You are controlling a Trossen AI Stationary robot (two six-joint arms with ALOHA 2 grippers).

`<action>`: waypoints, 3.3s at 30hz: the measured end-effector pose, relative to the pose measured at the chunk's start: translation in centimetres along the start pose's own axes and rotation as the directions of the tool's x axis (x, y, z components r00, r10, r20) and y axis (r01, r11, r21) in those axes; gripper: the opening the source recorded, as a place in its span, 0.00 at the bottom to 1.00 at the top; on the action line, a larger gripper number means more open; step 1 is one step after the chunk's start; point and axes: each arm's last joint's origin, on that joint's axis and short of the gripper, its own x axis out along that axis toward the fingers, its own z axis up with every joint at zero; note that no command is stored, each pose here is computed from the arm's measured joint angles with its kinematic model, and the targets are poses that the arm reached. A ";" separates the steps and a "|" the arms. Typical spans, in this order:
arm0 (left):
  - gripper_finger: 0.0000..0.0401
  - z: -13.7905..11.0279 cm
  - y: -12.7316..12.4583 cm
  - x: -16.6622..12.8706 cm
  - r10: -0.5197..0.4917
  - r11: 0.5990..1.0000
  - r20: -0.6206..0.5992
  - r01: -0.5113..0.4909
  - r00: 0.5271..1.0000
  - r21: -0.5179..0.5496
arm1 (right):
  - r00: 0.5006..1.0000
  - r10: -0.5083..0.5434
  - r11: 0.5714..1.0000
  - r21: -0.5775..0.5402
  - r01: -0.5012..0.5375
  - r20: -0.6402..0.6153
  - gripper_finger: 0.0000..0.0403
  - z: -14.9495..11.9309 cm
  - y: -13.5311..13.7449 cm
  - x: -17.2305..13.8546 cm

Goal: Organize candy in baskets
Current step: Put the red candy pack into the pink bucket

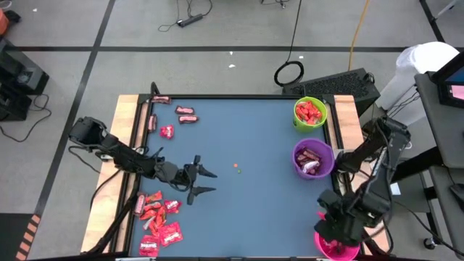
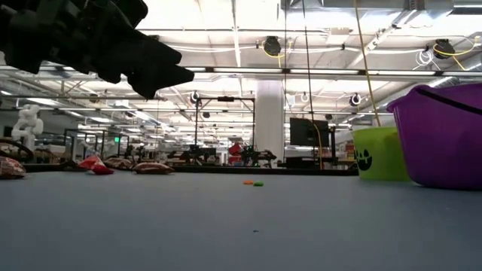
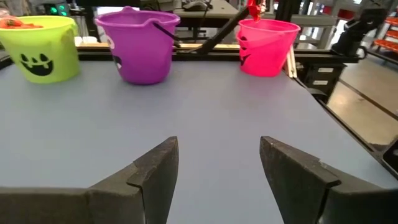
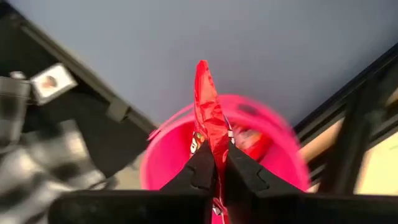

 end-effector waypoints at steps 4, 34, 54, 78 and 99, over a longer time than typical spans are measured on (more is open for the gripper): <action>0.58 0.0 -0.4 -0.1 -0.018 1.000 -0.001 0.018 1.000 0.004 | 1.000 0.017 0.999 0.049 -0.016 -0.022 0.09 -1.8 0.2 0.7; 0.58 8.3 -5.6 1.0 -0.021 0.980 -0.683 -0.121 0.730 -0.159 | 0.007 0.306 0.780 -0.255 0.571 0.952 0.44 3.5 4.8 2.2; 0.58 0.1 -12.0 -3.2 0.102 0.886 -0.906 -0.451 0.410 -0.104 | 0.050 0.077 0.785 -0.091 0.613 0.996 0.42 10.1 8.1 8.1; 0.58 -3.0 -11.8 -3.9 0.140 0.908 -0.973 -0.416 0.183 0.053 | 0.098 0.071 0.790 -0.116 0.602 0.993 0.42 10.1 8.2 8.2; 0.08 -1.6 -13.0 -2.1 0.182 0.941 -0.940 -0.329 0.290 0.080 | 0.097 0.068 0.801 -0.112 0.587 0.993 0.42 10.3 8.3 8.2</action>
